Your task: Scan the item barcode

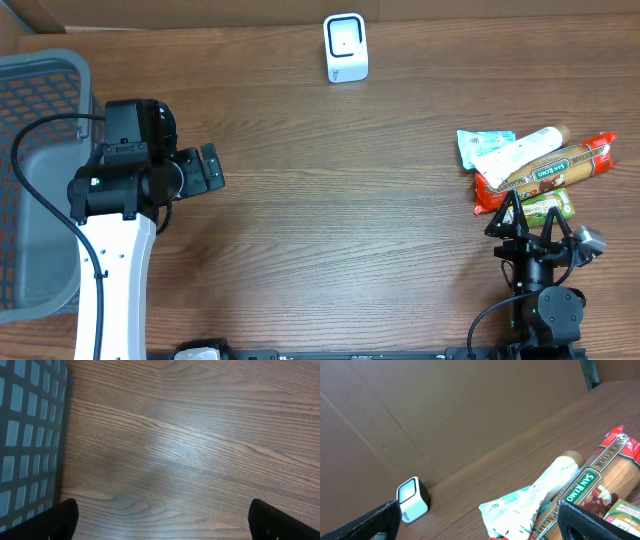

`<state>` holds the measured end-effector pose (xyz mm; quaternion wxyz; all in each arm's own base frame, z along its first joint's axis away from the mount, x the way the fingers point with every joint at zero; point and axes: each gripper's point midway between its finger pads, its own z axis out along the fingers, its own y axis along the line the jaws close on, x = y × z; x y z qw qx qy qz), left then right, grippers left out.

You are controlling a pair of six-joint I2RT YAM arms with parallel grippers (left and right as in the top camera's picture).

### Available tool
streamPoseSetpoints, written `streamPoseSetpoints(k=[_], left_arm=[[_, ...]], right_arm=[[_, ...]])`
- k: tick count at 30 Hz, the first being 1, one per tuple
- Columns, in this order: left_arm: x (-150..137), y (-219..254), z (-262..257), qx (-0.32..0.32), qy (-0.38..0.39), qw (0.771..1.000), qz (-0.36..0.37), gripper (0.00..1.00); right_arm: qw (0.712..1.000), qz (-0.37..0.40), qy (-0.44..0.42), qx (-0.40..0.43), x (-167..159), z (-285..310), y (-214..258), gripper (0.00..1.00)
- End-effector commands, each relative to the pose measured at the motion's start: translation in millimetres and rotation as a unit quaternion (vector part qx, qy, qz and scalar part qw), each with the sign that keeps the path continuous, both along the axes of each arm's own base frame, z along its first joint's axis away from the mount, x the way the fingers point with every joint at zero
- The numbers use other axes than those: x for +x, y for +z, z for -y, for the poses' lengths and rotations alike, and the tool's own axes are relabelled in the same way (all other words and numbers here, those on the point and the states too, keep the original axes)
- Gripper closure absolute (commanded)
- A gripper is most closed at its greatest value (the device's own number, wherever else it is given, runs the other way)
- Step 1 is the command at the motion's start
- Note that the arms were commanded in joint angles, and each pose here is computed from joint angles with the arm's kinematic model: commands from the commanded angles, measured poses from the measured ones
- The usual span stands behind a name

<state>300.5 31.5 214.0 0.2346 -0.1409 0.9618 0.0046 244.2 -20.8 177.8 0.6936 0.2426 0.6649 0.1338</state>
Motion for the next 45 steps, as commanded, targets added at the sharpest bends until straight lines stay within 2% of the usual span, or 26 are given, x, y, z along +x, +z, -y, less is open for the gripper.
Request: streamPoseSetpoints(k=[1, 8, 13, 17, 25, 32, 39, 45], left_arm=[[-2, 2, -1, 0.003, -0.006, 1.0, 0.003, 0.01], [-21, 23, 1, 0.007, -0.007, 0.999, 0.048, 0.0], [-42, 17, 3, 0.011, -0.006, 0.996, 0.088, 0.01], [-45, 4, -1, 0.028, 0.001, 0.986, 0.164, 0.0], [-38, 5, 2, 0.039, -0.001, 0.933, 0.357, 0.01], [-46, 17, 16, 0.036, -0.021, 0.879, 0.475, 0.0], [-54, 20, 21, 0.034, -0.028, 0.836, 0.546, 0.0], [-52, 10, 21, 0.034, -0.027, 0.818, 0.574, 0.0]], right_arm=[[1.0, 0.002, 0.001, -0.003, 0, -1, -2, 0.0], [1.0, 0.002, 0.001, -0.003, 0, -1, -2, 0.0], [1.0, 0.002, 0.001, -0.003, 0, -1, -2, 0.0], [1.0, 0.002, 0.001, -0.003, 0, -1, -2, 0.0], [1.0, 0.002, 0.001, -0.003, 0, -1, -2, 0.0], [1.0, 0.002, 0.001, -0.003, 0, -1, -2, 0.0], [1.0, 0.002, 0.001, -0.003, 0, -1, -2, 0.0], [1.0, 0.002, 0.001, -0.003, 0, -1, -2, 0.0]])
